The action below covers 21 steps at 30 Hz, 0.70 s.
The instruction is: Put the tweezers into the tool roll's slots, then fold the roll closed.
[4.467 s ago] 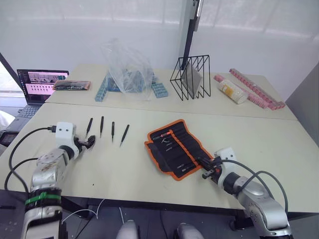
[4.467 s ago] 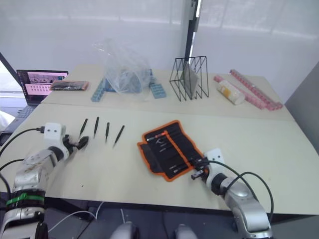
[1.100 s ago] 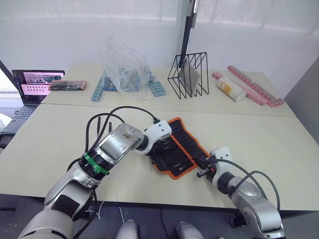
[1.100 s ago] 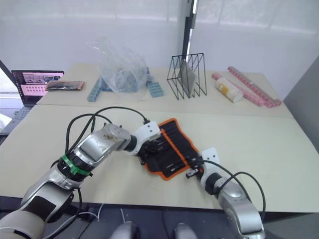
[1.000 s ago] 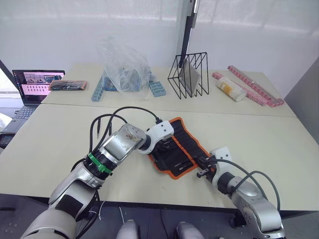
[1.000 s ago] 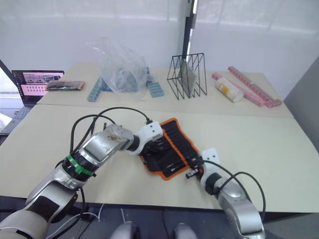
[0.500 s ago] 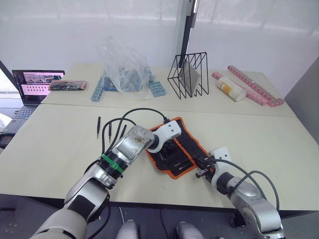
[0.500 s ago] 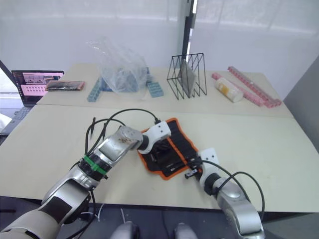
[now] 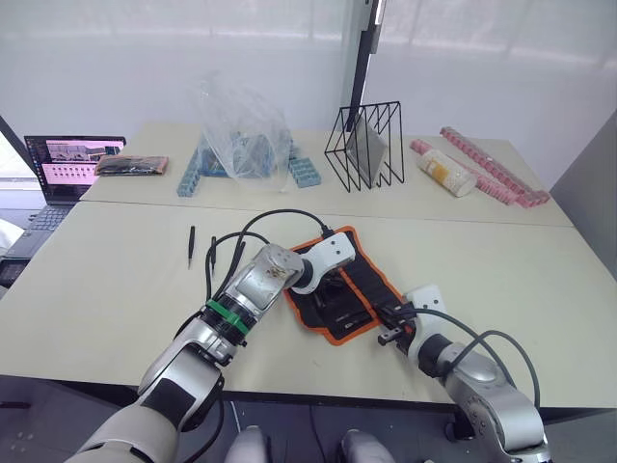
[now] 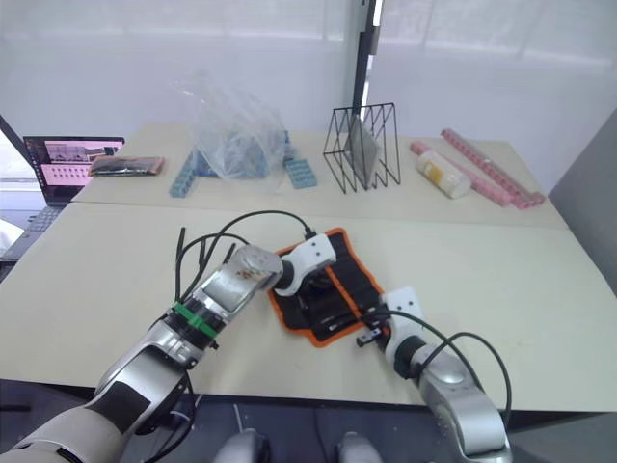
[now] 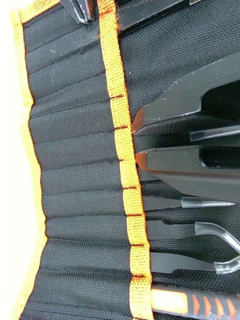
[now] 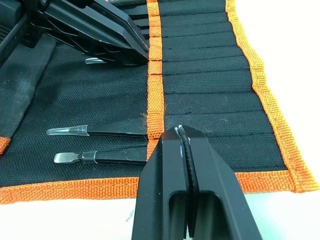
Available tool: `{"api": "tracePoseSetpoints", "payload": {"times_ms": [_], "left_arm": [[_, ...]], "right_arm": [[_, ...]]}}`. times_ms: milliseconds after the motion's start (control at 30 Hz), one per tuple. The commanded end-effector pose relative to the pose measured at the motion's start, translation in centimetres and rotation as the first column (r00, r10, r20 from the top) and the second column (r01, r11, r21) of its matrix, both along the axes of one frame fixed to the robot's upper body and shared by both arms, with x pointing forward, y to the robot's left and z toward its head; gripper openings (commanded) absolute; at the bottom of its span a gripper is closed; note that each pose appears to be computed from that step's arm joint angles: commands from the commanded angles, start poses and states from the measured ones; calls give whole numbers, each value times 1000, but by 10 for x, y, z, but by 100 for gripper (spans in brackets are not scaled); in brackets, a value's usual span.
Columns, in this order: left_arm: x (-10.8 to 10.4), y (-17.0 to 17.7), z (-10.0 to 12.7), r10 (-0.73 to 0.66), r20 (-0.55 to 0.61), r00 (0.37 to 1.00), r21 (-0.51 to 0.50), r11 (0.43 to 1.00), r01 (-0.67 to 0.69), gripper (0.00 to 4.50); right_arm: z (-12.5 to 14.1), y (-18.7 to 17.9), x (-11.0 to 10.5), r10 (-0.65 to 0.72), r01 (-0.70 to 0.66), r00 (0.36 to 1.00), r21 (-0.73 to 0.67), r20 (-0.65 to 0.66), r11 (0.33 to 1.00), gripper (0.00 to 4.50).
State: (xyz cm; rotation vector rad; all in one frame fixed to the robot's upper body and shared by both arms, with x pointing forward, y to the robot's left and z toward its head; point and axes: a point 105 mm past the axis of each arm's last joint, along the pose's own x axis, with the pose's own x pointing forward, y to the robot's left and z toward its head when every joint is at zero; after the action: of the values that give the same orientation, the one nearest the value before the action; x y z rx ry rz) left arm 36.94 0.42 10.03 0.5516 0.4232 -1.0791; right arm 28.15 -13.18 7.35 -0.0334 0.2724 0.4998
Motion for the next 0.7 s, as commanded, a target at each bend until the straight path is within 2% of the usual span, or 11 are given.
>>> {"api": "tracePoseSetpoints", "payload": {"times_ms": [33, 267, 300, 467, 533, 700], "left_arm": [[1, 13, 11, 23, 35, 999, 16, 1000, -24, 191], [-14, 39, 42, 48, 57, 997, -70, 997, -44, 423], [-16, 43, 44, 52, 57, 997, -78, 996, -47, 445], [-26, 89, 69, 177, 99, 979, -260, 954, -146, 445], [-31, 119, 68, 250, 148, 957, -272, 940, -204, 445], [-48, 189, 58, 475, 139, 869, -294, 858, -422, 445]], "right_arm": [[-11, 7, -5, 32, -31, 998, 8, -58, 999, 0], [-12, 5, -2, 35, -35, 998, -1, -58, 999, 0], [-12, 5, -2, 35, -36, 998, -1, -58, 999, 0], [-12, 4, 1, 42, -43, 998, -7, -55, 999, 0], [-12, 2, 2, 43, -43, 998, -10, -54, 999, 0], [-13, -3, 3, 45, -46, 997, -18, -55, 999, 0]]}}
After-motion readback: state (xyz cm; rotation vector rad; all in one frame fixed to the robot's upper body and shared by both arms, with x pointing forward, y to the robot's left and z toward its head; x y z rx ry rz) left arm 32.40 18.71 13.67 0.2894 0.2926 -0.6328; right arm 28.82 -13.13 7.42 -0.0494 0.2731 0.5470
